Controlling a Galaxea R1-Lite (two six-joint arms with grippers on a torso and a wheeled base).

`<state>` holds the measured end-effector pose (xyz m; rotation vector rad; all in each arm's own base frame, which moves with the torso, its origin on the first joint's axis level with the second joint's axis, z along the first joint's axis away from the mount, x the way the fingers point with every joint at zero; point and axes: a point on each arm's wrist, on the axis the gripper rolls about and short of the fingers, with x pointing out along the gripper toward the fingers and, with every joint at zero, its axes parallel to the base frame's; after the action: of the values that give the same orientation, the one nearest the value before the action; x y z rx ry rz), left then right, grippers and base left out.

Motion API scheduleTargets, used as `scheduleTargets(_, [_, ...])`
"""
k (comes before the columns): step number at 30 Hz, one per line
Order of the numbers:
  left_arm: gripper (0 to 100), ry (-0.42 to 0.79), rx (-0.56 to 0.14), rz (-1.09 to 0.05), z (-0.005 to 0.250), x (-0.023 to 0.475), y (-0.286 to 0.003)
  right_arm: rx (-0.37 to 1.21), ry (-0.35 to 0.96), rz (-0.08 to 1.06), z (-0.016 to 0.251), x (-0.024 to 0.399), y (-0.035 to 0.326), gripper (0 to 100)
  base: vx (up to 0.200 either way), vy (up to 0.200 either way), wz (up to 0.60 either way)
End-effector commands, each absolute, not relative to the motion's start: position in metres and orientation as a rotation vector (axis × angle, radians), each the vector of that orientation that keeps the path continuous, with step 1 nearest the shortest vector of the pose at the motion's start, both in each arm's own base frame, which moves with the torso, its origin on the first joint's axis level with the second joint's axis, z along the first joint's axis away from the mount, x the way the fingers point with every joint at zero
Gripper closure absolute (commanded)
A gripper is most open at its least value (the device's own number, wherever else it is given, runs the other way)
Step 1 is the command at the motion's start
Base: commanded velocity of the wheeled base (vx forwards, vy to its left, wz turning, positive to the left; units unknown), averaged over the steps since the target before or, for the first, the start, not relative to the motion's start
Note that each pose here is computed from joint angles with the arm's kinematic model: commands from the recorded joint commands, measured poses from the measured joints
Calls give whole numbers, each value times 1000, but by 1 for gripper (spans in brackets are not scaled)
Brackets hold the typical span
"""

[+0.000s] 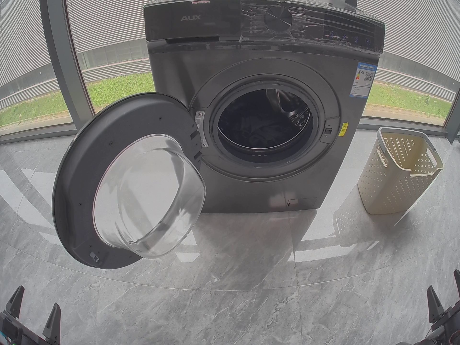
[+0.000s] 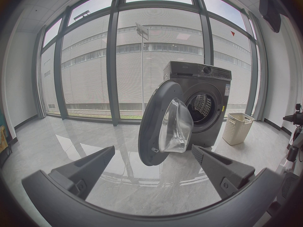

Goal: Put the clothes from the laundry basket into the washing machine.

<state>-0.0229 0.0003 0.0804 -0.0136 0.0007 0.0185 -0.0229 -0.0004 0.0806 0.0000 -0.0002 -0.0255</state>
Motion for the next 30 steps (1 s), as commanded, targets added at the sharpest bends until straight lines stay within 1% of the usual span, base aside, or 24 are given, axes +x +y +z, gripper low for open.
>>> scheduleTargets(1, [0, 11, -12, 20, 75, -22, 0, 0, 18, -26, 76, -22, 0, 0, 0, 200, 0])
scheduleTargets(10, [0, 9, -8, 20, 75, -22, 0, 0, 18, -26, 76, -22, 0, 0, 0, 0, 0])
scheduleTargets(19, [0, 8, 26, 14, 75, -22, 0, 0, 18, -26, 76, -22, 0, 0, 0, 0, 0])
scheduleTargets(23, [0, 6, 20, 15, 76, -22, 0, 0, 18, -26, 76, -22, 0, 0, 0, 0, 0])
scheduleTargets(24, [0, -37, 3, 22, 84, -24, 0, 0, 18, -26, 76, -22, 0, 0, 0, 0, 0])
scheduleTargets(25, [0, -104, -14, 25, 101, -27, 0, 0, 18, -26, 76, -22, 0, 0, 0, 0, 0])
scheduleTargets(26, [0, -192, -38, 27, 124, -32, 0, 0, 18, -26, 76, -22, 0, 0, 0, 0, 0])
scheduleTargets(27, [0, -240, -57, 15, 149, -33, 0, 0, 18, -26, 76, -22, 0, 0, 0, 0, 0])
scheduleTargets(28, [0, -250, -66, 3, 167, -30, 0, 0, 18, -26, 76, -22, 0, 0, 0, 0, 0])
scheduleTargets(29, [0, -236, -66, -20, 177, -27, 1, 0, 17, -26, 76, -22, 0, 0, 0, 0, 0])
scheduleTargets(30, [0, -220, -70, -38, 180, -24, 1, 0, 18, -26, 76, -22, 0, 0, 0, 0, 0])
